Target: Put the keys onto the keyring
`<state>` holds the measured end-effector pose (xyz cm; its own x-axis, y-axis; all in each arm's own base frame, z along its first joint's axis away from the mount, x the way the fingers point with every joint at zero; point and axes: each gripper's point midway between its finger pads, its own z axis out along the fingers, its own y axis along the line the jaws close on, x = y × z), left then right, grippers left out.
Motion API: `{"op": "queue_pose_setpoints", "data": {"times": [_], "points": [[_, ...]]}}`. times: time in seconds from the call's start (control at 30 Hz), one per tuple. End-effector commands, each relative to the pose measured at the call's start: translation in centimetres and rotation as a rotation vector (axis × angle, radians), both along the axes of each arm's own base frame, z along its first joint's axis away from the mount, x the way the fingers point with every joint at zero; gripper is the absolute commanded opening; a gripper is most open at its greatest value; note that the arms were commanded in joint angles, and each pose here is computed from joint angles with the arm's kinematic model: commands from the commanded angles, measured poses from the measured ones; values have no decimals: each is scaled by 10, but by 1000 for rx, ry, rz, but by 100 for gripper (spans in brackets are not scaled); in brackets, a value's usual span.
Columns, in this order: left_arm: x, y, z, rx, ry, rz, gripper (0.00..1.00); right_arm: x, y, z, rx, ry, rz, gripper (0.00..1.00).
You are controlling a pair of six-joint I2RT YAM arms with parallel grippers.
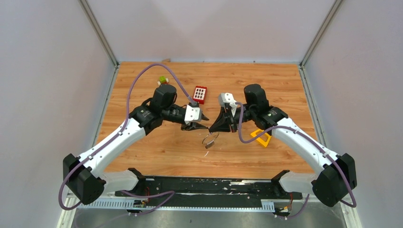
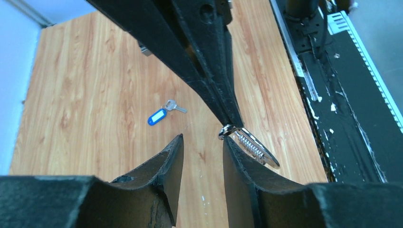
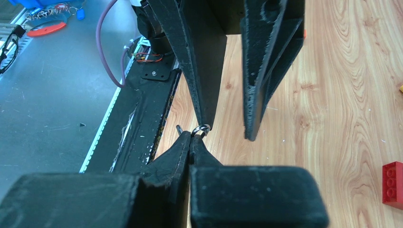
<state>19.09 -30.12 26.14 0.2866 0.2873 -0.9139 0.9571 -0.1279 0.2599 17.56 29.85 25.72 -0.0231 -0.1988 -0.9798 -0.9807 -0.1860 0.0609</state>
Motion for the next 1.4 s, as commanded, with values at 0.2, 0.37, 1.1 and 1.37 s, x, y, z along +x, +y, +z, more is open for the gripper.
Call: {"op": "queue_pose_setpoints", "data": {"times": [0.2, 0.37, 1.1, 1.37], "points": [[-23, -1, 7, -25, -47, -170, 29, -5, 0, 18, 52, -59, 45, 0], [-24, -2, 6, -31, -45, -176, 29, -4, 0, 17, 50, -55, 43, 0], [-21, -11, 5, -48, -35, -185, 18, -4, 1, 15, 45, -49, 44, 0], [-24, -8, 5, -40, -24, -172, 5, 2, 1, 12, 31, -52, 18, 0]]}}
